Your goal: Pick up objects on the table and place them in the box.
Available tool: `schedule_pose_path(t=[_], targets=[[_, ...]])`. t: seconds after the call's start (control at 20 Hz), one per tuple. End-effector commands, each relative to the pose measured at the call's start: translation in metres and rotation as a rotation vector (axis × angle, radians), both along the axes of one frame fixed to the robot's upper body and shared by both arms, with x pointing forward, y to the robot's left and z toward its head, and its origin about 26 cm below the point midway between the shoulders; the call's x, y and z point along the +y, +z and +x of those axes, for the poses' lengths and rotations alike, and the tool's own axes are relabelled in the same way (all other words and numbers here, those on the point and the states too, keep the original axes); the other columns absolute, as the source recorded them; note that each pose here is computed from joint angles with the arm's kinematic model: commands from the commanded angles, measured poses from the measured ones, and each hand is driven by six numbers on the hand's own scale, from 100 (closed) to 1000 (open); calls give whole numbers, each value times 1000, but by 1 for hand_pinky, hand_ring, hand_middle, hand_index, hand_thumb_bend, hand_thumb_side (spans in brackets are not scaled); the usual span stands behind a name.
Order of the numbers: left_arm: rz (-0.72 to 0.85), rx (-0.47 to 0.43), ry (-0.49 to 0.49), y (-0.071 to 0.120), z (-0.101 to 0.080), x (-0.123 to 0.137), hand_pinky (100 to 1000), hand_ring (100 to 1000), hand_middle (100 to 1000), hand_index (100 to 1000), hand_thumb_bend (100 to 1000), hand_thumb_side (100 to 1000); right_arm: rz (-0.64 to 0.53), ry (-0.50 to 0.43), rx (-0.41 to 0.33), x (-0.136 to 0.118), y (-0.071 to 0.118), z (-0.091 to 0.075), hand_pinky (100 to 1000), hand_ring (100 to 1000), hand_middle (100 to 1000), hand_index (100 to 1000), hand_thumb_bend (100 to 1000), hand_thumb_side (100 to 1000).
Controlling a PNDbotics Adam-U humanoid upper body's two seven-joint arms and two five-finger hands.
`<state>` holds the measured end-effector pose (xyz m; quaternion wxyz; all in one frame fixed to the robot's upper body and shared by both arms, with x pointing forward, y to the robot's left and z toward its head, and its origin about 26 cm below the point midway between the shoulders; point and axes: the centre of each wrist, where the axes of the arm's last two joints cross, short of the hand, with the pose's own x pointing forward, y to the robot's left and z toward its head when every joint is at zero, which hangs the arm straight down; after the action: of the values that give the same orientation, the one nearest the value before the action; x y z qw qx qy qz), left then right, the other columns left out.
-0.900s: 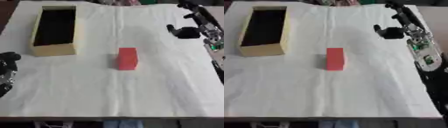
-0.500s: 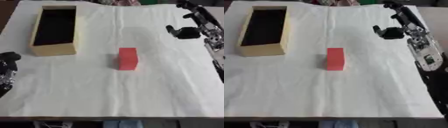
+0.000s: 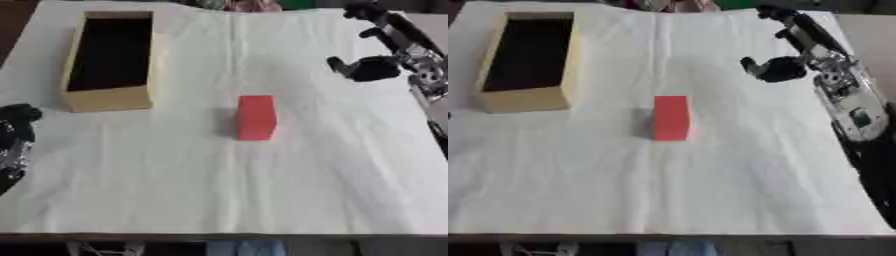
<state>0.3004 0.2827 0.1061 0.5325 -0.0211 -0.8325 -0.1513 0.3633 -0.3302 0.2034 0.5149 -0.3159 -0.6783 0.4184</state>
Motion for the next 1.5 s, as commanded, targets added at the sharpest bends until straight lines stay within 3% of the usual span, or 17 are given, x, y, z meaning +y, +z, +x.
schedule_pose_path(t=[0.05, 0.55, 1.5], targets=[[16, -23, -3, 7, 0, 2, 1000, 818, 690, 768, 100, 271, -67, 50, -13, 3, 21, -4, 851, 1000, 907, 1000, 348, 100], [19, -21, -5, 6, -1, 3, 1000, 819, 690, 768, 100, 271, -137, 202, 75, 24, 34, -8, 856, 1000, 910, 1000, 349, 142], [22, -16, -8, 5, -1, 3, 1000, 818, 690, 767, 100, 272, -205, 358, 211, 50, 28, -7, 859, 1000, 913, 1000, 346, 216]])
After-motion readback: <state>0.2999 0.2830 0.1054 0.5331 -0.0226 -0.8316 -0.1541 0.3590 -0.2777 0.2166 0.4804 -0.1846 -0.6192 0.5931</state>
